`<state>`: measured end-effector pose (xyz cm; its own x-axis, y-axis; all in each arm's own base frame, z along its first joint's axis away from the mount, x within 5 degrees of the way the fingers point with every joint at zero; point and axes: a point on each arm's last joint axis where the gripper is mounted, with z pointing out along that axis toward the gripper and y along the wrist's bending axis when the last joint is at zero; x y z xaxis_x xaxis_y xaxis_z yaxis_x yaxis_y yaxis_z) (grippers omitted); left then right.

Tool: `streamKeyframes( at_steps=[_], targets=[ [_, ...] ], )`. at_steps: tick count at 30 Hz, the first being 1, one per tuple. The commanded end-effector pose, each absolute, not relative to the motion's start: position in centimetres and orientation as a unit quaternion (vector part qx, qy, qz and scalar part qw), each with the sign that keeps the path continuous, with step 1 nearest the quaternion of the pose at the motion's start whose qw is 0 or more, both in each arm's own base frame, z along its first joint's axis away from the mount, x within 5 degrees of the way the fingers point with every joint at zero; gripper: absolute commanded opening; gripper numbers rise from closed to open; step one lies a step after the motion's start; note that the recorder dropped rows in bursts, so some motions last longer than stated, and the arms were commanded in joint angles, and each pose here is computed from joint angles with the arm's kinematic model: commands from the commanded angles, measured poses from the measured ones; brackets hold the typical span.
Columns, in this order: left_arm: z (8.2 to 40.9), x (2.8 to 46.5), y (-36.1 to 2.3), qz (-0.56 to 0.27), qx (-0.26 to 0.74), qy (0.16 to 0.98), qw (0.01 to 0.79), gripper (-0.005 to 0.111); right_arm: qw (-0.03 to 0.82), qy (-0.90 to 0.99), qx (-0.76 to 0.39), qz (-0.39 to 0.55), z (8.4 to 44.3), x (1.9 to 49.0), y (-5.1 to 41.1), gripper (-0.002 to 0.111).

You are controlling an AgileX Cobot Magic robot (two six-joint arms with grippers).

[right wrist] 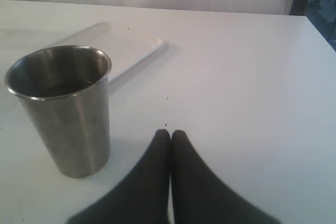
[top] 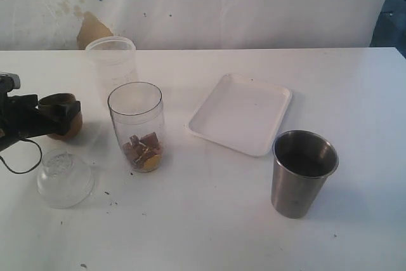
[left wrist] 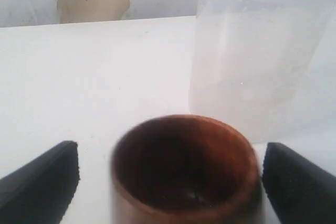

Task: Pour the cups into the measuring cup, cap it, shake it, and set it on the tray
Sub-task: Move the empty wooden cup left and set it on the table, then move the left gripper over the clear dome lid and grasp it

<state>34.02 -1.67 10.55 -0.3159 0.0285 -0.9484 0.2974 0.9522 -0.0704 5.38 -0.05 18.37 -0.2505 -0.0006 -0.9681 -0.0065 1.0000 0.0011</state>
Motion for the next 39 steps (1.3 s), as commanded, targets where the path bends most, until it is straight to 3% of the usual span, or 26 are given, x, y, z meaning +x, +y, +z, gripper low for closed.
streamKeyframes(
  at_steps=[1,10,17,19,21,27,35,39],
  targets=[
    [10.9,34.1,-1.5,-0.114,0.094,0.797,0.585,0.09,0.614,0.789,0.0,0.002,18.3,5.4,-0.1,0.0],
    [12.1,34.2,-1.5,-0.115,0.098,0.782,0.605,0.09,0.614,0.789,0.0,0.002,18.3,5.4,-0.1,0.0],
    [17.6,33.8,-1.6,-0.118,0.094,0.736,0.66,0.089,0.614,0.789,0.0,0.002,18.3,5.4,-0.1,0.0],
    [19.5,33.4,-1.5,-0.116,0.092,0.723,0.675,0.081,0.614,0.789,0.0,0.002,18.3,5.4,-0.1,0.0],
    [21.1,32.9,-1.4,-0.108,0.093,0.718,0.681,0.066,0.614,0.789,0.0,0.002,18.3,5.4,-0.1,0.0],
    [25.3,30.4,-0.7,-0.046,0.086,0.752,0.652,0.001,0.614,0.789,0.0,0.002,18.3,5.4,-0.1,0.0],
    [30.1,25.2,0.6,-0.001,0.016,0.787,0.617,0.001,0.614,0.789,0.0,0.002,18.3,5.4,-0.1,0.0],
    [29.8,22.8,1.3,0.015,-0.063,0.841,0.537,0.001,0.614,0.789,0.0,0.002,18.3,5.4,-0.1,0.0]
  ],
)
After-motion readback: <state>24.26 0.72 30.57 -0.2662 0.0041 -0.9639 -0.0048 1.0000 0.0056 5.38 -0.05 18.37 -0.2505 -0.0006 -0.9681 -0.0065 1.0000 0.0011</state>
